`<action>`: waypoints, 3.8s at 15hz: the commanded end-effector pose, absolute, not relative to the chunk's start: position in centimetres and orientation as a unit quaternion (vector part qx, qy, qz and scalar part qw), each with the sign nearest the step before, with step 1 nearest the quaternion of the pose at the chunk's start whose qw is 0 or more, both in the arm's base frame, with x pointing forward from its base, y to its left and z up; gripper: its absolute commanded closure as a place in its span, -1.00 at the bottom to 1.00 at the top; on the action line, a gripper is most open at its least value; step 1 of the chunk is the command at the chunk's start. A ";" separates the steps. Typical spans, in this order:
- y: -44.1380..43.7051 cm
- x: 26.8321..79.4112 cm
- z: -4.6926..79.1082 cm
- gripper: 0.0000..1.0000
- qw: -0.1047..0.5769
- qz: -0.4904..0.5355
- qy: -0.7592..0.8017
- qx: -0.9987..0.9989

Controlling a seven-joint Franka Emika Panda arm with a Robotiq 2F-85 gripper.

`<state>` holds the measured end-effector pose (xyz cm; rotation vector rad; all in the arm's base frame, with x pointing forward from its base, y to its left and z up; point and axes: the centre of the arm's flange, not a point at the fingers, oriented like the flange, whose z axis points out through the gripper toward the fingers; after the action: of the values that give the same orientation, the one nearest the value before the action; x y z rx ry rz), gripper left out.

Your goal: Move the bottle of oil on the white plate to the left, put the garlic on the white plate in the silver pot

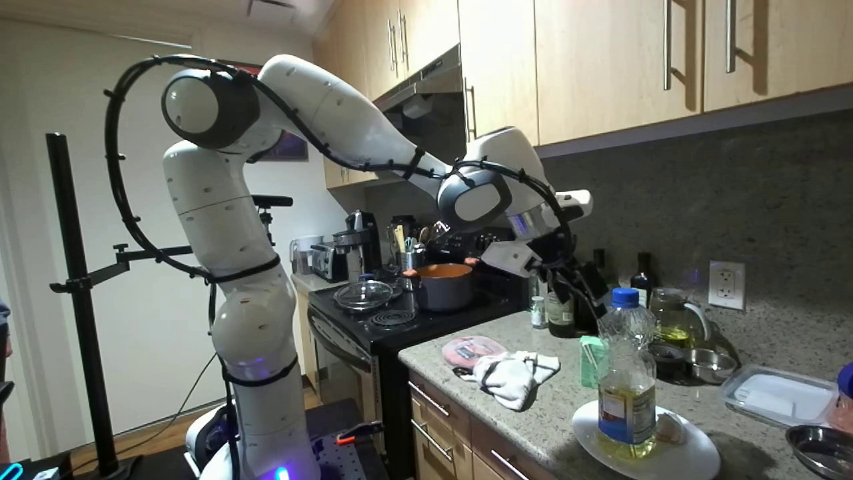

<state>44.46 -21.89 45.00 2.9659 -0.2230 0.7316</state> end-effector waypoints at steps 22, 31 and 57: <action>-28.9 41.8 45.4 -1.00 0.016 0.306 0.101 0.947; -27.2 45.2 44.4 -1.00 -0.012 0.333 0.212 0.919; -28.8 44.8 41.9 -1.00 -0.017 0.359 0.153 0.921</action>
<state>43.81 -28.08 43.34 2.9341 0.4842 1.0931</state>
